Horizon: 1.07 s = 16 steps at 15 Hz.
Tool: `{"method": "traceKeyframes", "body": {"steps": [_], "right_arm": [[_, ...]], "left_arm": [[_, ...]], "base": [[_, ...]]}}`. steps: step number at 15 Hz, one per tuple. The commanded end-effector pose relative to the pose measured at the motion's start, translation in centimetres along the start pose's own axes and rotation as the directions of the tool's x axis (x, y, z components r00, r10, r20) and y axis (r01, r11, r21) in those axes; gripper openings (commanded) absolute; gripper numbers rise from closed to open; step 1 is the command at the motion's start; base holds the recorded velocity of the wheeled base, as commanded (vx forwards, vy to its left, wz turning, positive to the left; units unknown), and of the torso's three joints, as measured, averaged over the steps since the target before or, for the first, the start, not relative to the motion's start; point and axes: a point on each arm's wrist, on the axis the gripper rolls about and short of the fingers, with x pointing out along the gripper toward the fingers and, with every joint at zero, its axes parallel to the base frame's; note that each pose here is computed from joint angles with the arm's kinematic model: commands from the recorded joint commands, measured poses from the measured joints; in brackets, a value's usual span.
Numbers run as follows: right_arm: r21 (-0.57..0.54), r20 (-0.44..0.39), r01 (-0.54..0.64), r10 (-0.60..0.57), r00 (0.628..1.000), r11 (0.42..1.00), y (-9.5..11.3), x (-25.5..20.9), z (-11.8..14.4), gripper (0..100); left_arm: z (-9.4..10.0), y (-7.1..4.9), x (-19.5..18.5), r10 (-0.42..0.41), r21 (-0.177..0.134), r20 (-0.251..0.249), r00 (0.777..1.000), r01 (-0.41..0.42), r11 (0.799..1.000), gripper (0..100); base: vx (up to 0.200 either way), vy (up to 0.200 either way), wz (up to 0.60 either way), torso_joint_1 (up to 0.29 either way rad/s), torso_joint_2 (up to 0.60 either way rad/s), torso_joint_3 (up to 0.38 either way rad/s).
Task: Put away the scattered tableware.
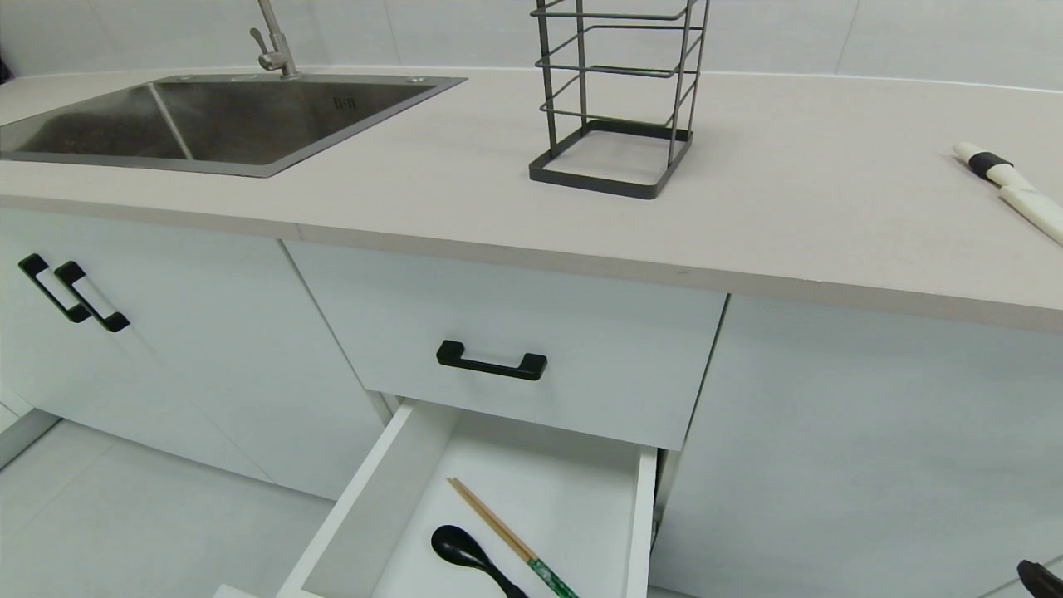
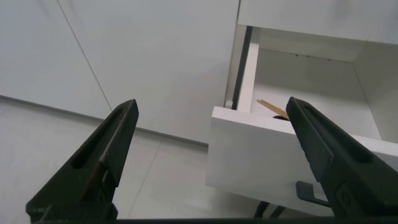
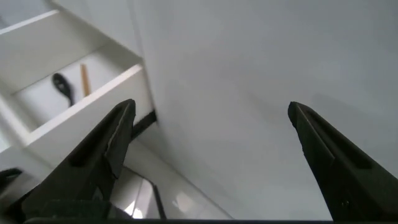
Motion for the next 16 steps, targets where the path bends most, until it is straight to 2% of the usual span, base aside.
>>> {"method": "traceKeyframes", "body": {"steps": [1, 2, 3, 4, 6, 7, 9, 11, 12, 13, 14, 15, 16], "right_arm": [[0.009, 0.030, 0.075, -0.076, 0.997, 0.997, -0.3, -0.9, -0.2, 100], [0.035, 0.032, 0.145, -0.147, 0.989, 0.989, -0.3, -2.1, -0.9, 100], [0.042, 0.023, 0.157, -0.158, 0.987, 0.987, -0.3, -2.5, -1.4, 100], [0.041, -0.012, 0.143, -0.143, 0.990, 0.989, 0.1, -3.6, -3.5, 100], [0.077, -0.053, 0.175, -0.172, 0.984, 0.981, 0.4, -4.6, -5.8, 100], [0.123, -0.078, 0.227, -0.218, 0.973, 0.966, 0.6, -4.7, -6.1, 100], [0.132, -0.080, 0.304, -0.295, 0.952, 0.944, 0.7, -4.7, -6.0, 100], [0.138, -0.070, 0.317, -0.310, 0.948, 0.938, 0.7, -4.7, -6.1, 100], [0.137, -0.041, 0.366, -0.364, 0.930, 0.920, 0.9, -4.9, -6.0, 100], [0.136, 0.007, 0.361, -0.366, 0.931, 0.922, 1.1, -5.2, -6.1, 100], [0.125, 0.034, 0.300, -0.306, 0.951, 0.946, 1.3, -5.3, -6.2, 100], [0.120, 0.037, 0.287, -0.293, 0.955, 0.950, 1.3, -5.3, -6.2, 100], [0.117, 0.036, 0.287, -0.293, 0.955, 0.951, 1.3, -5.3, -6.2, 100]], "left_arm": [[0.0, 0.0, 0.0, 0.001, -0.001, 0.001, 1.000, -0.001, 1.000, 100], [0.0, 0.0, 0.0, 0.001, -0.003, 0.001, 1.000, -0.001, 1.000, 100], [0.0, 0.0, 0.0, 0.001, -0.003, 0.001, 1.000, -0.001, 1.000, 100], [0.0, 0.0, 0.0, 0.001, -0.003, 0.001, 1.000, -0.001, 1.000, 100], [0.0, 0.0, 0.0, 0.001, -0.003, 0.001, 1.000, -0.001, 1.000, 100], [0.0, 0.0, 0.0, 0.001, -0.003, 0.001, 1.000, -0.001, 1.000, 100], [0.0, 0.0, 0.0, -0.001, -0.003, 0.001, 1.000, 0.001, 1.000, 100], [0.0, 0.0, 0.0, -0.004, -0.001, 0.000, 1.000, 0.004, 1.000, 100], [0.1, -0.1, 0.0, -0.034, 0.008, 0.012, 0.999, 0.033, 0.999, 100], [1.0, -0.2, 0.0, -0.058, 0.015, 0.103, 0.993, 0.056, 0.998, 100], [3.3, -0.3, -0.5, -0.098, 0.044, 0.318, 0.943, 0.089, 0.995, 100], [3.9, -0.4, -0.8, -0.147, 0.074, 0.378, 0.914, 0.128, 0.989, 100], [4.2, -0.5, -1.0, -0.194, 0.072, 0.381, 0.904, 0.180, 0.981, 100]], "base": [[0.000, 0.000, 0.00, 0.000, 0.00, 0.000], [0.000, 0.000, 0.00, 0.000, 0.00, 0.000], [0.000, 0.000, 0.00, 0.000, 0.00, 0.000], [0.000, 0.000, 0.00, 0.000, 0.00, 0.000], [0.000, 0.000, 0.00, 0.000, 0.00, 0.000], [0.000, 0.000, 0.00, 0.000, 0.00, 0.000], [0.000, 0.000, 0.00, 0.000, 0.00, 0.000], [0.000, 0.000, 0.00, 0.000, 0.00, 0.000], [0.000, 0.000, 0.00, 0.000, 0.00, 0.000], [0.000, 0.000, 0.00, 0.000, 0.00, 0.000], [0.000, 0.000, 0.00, 0.000, 0.00, 0.000], [0.000, 0.000, 0.00, 0.000, 0.00, 0.000], [0.000, 0.000, 0.00, 0.000, 0.00, 0.000]]}}
